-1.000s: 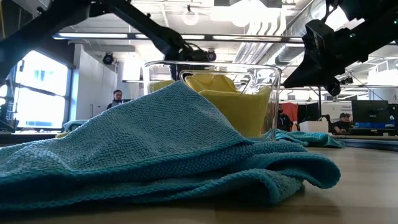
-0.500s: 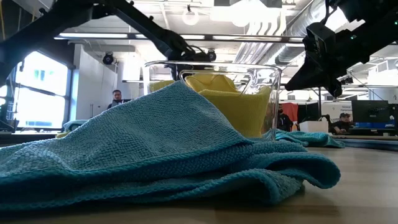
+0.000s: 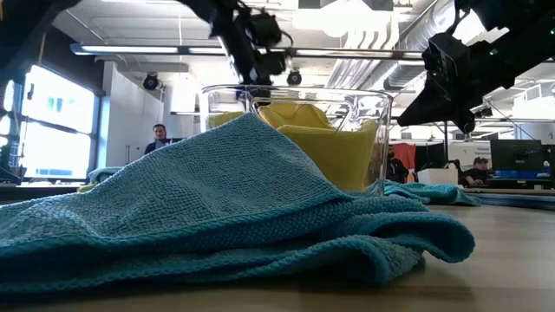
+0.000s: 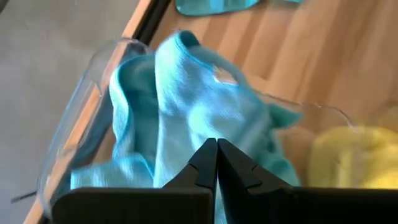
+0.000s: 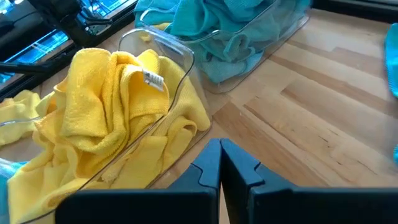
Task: Sort microfiber towel by color & place in baskets
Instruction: Put the blue towel into the top transparent bin, then put the yellow towel into the bottom transparent bin
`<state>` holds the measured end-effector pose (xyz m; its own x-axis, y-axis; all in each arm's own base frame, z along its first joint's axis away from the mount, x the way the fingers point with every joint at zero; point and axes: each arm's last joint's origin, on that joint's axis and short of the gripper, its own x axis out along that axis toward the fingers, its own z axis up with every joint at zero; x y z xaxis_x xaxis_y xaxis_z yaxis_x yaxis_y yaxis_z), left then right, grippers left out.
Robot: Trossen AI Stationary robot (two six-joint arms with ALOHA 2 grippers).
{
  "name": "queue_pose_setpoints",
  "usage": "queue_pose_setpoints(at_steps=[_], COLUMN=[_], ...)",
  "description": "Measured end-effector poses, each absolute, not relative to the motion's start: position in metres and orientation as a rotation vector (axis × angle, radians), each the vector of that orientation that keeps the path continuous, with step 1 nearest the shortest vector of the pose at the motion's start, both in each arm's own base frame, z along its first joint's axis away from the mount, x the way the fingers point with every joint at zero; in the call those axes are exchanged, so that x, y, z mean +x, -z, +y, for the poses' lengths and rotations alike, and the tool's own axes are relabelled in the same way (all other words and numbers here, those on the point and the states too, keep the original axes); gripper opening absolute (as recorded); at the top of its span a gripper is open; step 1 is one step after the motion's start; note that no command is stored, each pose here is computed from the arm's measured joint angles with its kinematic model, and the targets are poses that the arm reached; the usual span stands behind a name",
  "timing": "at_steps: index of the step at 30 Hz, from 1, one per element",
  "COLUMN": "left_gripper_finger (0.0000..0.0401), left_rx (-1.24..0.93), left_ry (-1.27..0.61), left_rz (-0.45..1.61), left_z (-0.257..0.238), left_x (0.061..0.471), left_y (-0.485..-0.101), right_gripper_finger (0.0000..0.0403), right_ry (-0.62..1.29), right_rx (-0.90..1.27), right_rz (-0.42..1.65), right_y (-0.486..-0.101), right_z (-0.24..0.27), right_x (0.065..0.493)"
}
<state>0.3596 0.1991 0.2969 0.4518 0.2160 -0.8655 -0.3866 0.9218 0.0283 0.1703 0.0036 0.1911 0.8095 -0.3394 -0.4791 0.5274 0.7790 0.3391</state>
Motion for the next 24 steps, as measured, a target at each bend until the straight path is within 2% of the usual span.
queue_pose_setpoints(at_steps=[11,18,24], left_gripper_finger=[0.0,0.0,0.0], left_rx=[-0.209,-0.346,-0.527], left_ry=[-0.338,-0.386,-0.565], left_rz=[1.086,1.143,1.076], left_z=[0.12,0.062,-0.001], left_x=[0.331,0.304,0.262], left_y=[-0.348,-0.333,-0.325], right_gripper_finger=[0.0,0.0,0.0], right_ry=[0.506,0.512,0.519], right_rx=[0.334,0.226,0.232], right_rz=[0.391,0.39,0.38], right_y=[-0.195,-0.197,-0.198], right_z=[-0.003,-0.009,-0.011], right_x=[0.172,0.173,0.173])
